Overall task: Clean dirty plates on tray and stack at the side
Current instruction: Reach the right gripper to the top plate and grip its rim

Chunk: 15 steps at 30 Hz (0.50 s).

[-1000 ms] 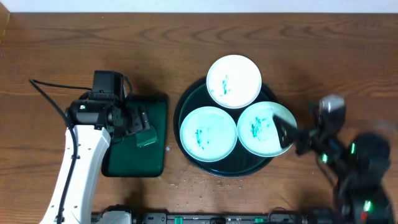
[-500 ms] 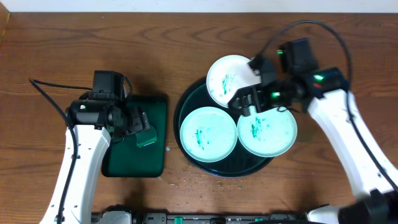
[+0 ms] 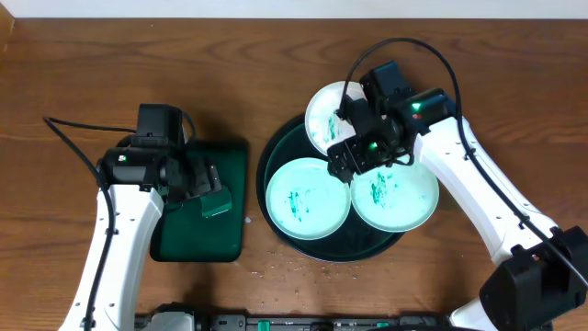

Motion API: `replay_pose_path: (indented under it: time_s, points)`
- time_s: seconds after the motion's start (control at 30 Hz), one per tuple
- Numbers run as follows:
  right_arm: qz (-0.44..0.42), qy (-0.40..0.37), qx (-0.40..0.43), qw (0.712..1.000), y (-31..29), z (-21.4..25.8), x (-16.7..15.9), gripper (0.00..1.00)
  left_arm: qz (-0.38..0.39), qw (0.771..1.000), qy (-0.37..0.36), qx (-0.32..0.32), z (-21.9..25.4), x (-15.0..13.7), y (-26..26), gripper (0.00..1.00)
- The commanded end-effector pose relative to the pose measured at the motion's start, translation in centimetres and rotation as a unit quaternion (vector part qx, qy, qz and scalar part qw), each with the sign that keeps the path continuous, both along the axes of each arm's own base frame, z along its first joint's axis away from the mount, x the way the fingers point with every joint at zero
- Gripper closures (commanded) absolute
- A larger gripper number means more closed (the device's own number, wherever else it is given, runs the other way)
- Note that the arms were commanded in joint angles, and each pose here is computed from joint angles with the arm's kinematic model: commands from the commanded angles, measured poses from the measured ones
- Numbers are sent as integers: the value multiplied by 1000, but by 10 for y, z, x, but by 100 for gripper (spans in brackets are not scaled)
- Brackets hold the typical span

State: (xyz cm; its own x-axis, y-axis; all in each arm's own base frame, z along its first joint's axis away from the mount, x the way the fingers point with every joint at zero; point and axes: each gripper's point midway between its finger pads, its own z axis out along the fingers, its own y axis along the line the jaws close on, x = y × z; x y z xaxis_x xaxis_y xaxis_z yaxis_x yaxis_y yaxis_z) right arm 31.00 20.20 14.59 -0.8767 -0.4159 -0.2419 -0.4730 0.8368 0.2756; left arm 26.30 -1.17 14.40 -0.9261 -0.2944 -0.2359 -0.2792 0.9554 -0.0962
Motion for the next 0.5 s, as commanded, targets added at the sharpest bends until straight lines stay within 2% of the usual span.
replay_pose_path:
  time_s: [0.0,0.13,0.27,0.3,0.4,0.47]
  points:
    - [15,-20,29,999,14,10,7,1,5,1000,-9,-1,6,4,0,14]
    - [23,-3,44,999,26,-8,8,2,5,1000,-11,-1,6,5,0,14]
    - [5,47,26,999,33,-44,8,37,5,1000,-12,-1,6,6,0,14]
    - [2,57,22,998,35,-53,8,43,5,1000,-12,-1,7,6,0,14]
    - [5,78,10,997,39,-78,8,50,5,1000,-12,-1,6,6,0,14]
    - [4,84,7,996,40,-89,10,49,5,1000,-12,-1,6,6,0,14]
